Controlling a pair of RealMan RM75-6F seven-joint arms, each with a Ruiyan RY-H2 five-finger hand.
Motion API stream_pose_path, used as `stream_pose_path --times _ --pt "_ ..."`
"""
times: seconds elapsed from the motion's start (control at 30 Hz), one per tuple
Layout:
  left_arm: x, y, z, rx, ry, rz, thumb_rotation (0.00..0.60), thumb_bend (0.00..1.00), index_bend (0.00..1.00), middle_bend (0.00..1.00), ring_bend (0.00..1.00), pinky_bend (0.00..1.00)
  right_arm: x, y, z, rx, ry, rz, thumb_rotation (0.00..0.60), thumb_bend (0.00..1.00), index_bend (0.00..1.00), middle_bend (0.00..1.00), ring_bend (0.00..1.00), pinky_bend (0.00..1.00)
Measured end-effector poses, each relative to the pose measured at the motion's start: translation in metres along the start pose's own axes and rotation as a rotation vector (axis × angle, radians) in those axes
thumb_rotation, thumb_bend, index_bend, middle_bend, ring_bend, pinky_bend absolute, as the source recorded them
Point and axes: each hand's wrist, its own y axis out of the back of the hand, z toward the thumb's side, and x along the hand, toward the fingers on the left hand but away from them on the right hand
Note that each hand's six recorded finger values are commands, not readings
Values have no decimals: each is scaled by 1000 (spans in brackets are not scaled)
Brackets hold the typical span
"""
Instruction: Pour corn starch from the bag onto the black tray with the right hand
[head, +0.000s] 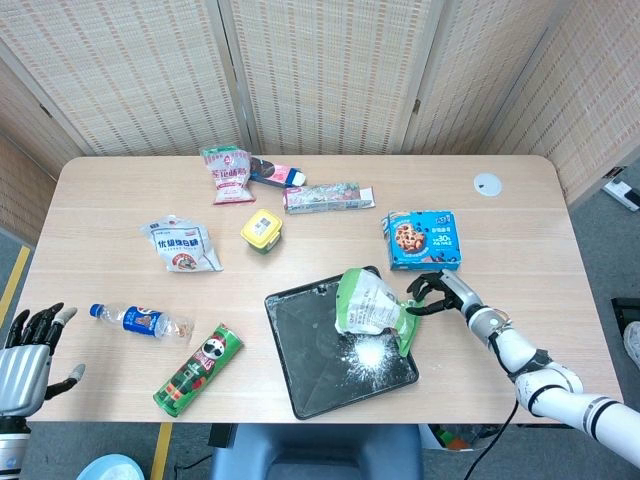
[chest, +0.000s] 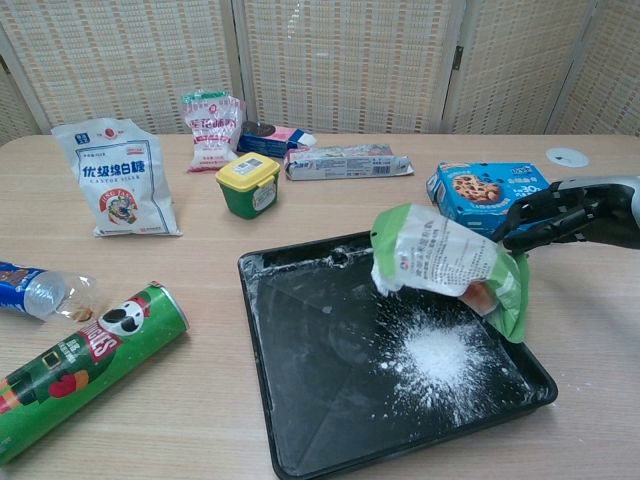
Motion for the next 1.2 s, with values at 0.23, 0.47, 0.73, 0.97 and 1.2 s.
stream_pose_path --times 0.23,0.47,0.73,0.97,1.2 --pt "0 0 2 1 -5 0 600 291 171 124 133 0 -4 4 -13 49 4 -25 600 184 574 406 443 172" --pt "1 -1 5 3 -12 -5 600 291 171 124 133 0 -5 6 -19 93 16 -36 600 185 574 406 430 170" --pt "0 0 6 5 -11 -6 600 291 171 124 133 0 -8 1 -17 229 62 -33 600 185 575 406 428 163" --pt "0 0 6 5 -12 -5 600 291 171 124 133 0 -9 -2 -13 366 101 -49 600 185 574 407 426 163" --pt "1 1 6 5 -13 -3 600 291 171 124 133 0 -13 -10 -12 521 124 -75 600 188 594 436 439 163"
